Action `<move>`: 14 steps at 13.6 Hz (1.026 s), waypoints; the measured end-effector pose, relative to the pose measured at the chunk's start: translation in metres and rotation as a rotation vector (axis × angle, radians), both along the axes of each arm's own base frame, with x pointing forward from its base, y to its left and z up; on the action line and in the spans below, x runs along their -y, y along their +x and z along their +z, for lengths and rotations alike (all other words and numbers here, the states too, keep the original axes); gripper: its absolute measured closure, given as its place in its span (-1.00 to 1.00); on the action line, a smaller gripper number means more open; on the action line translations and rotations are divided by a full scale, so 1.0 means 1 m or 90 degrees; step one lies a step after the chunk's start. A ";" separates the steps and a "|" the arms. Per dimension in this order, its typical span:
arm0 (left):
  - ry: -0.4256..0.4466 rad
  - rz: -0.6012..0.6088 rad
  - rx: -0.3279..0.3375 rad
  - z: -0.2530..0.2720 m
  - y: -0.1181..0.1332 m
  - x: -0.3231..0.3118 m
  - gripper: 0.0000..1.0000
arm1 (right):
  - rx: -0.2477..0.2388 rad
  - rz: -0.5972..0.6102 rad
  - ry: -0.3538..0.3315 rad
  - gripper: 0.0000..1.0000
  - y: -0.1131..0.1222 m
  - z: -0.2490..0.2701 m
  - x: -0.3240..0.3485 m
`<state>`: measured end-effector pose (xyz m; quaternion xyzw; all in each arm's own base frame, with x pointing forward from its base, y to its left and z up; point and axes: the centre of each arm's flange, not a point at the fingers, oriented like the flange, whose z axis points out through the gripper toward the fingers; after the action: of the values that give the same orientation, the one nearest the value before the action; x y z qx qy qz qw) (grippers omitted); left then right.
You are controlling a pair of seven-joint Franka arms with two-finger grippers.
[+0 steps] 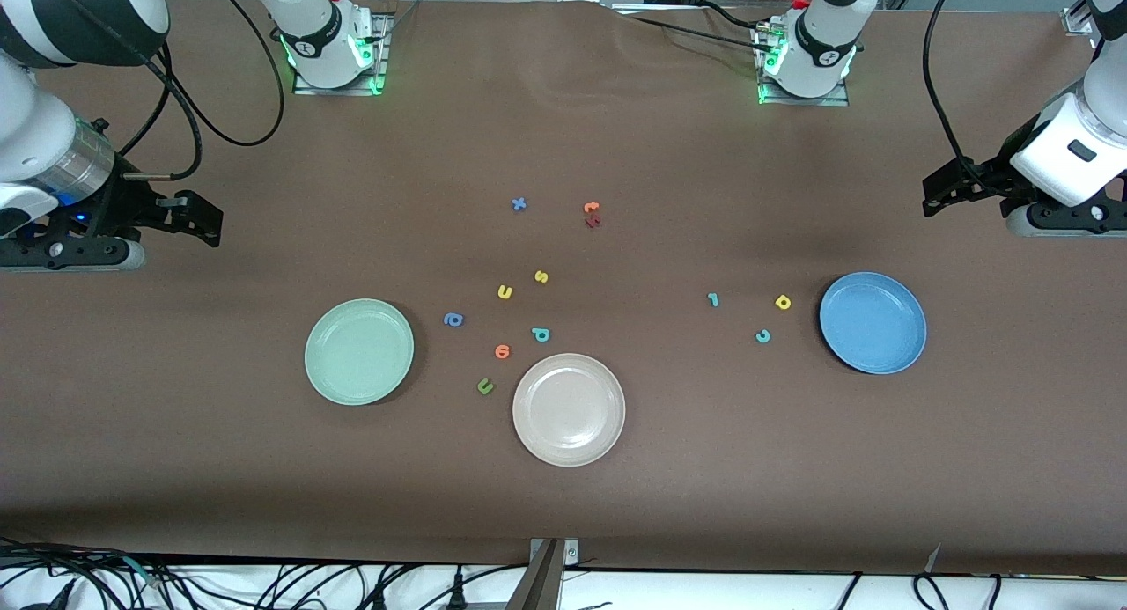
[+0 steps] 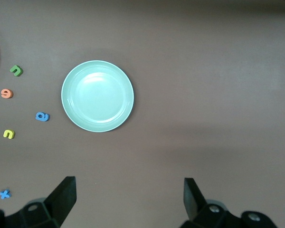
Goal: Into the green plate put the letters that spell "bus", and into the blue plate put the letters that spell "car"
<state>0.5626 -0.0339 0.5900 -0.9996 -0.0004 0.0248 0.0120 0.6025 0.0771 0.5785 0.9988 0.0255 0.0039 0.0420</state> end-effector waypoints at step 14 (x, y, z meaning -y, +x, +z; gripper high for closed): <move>0.000 0.000 0.000 0.000 0.000 0.000 -1.00 | 0.001 0.000 0.000 -1.00 -0.006 0.009 0.001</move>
<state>0.5626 -0.0339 0.5900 -0.9996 -0.0004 0.0247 0.0120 0.5968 0.0760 0.5873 0.9988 0.0255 0.0047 0.0422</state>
